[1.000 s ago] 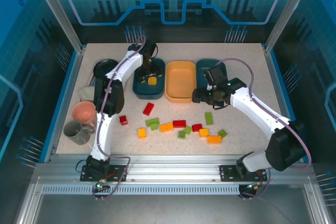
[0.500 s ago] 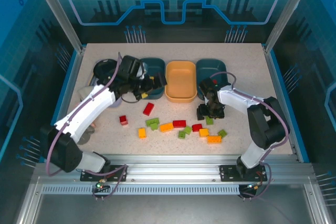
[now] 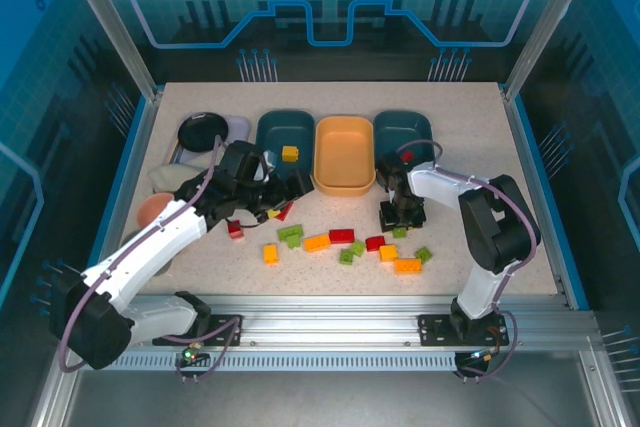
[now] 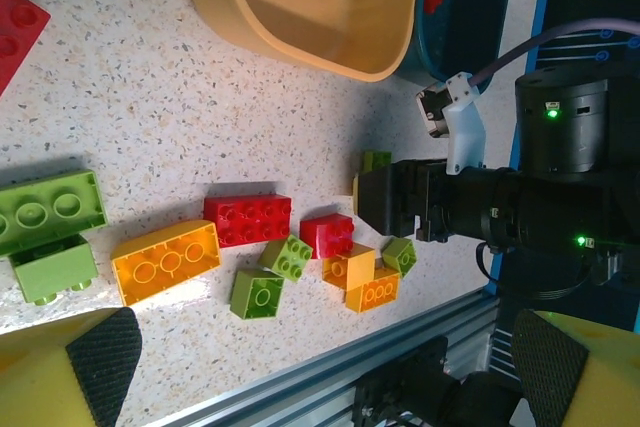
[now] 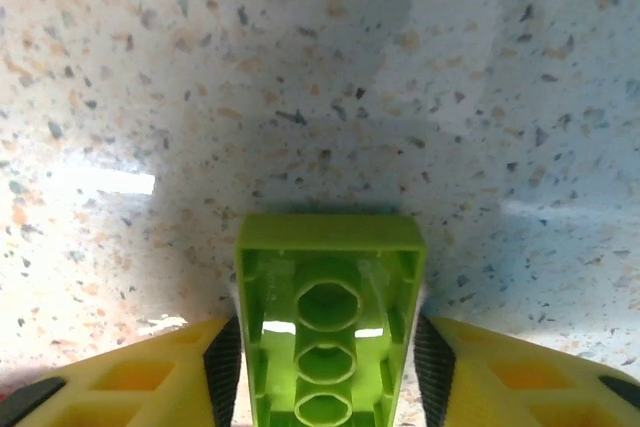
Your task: Sort the legos into containers by color
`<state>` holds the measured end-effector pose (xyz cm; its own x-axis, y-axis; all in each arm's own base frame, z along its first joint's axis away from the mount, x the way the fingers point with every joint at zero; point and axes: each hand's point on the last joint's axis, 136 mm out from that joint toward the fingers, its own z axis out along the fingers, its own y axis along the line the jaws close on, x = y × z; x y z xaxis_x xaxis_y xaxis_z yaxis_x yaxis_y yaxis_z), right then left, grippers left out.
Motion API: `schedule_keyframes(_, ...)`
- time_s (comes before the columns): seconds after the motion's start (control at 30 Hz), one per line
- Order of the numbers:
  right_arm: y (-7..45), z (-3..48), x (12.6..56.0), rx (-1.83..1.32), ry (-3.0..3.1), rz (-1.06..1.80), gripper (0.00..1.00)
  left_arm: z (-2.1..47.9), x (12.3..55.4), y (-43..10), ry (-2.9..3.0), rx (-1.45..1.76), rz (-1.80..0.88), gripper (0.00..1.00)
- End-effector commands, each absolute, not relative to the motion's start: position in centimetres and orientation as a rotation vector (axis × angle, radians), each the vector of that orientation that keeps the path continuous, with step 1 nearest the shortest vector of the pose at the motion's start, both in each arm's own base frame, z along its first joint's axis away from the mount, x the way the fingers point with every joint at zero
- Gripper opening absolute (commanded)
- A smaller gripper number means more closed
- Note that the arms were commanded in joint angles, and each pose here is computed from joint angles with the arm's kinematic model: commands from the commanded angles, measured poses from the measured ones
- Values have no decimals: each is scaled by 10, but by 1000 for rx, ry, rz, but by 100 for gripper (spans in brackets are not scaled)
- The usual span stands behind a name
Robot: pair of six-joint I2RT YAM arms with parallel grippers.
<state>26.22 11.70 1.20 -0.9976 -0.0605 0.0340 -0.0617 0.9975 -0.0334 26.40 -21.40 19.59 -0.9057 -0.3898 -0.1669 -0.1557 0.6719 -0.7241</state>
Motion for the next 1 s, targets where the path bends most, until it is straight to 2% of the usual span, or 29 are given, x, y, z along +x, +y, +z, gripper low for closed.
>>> schedule_keyframes(0.0, 110, 4, 266, 60, -3094, 103, 46, 194, 261, -215, 2570, -461, -1095, 98)
schedule_keyframes(0.17, 112, 18, 268, 73, -3149, 131, 34, 189, 259, -212, 2562, -511, -1100, 98)
schedule_keyframes(0.4, 134, 84, 280, 120, -3332, 106, 29, 200, 261, -205, 2540, -520, -1046, 97)
schedule_keyframes(0.6, 185, 124, 321, 184, -3420, -88, 29, 209, 277, -194, 2527, -550, -940, 97)
schedule_keyframes(0.73, 215, 118, 365, 201, -3410, -137, 30, 215, 299, -189, 2504, -593, -967, 97)
schedule_keyframes(0.97, 238, 68, 424, 105, -3316, -147, 31, 215, 324, -174, 2505, -622, -932, 97)
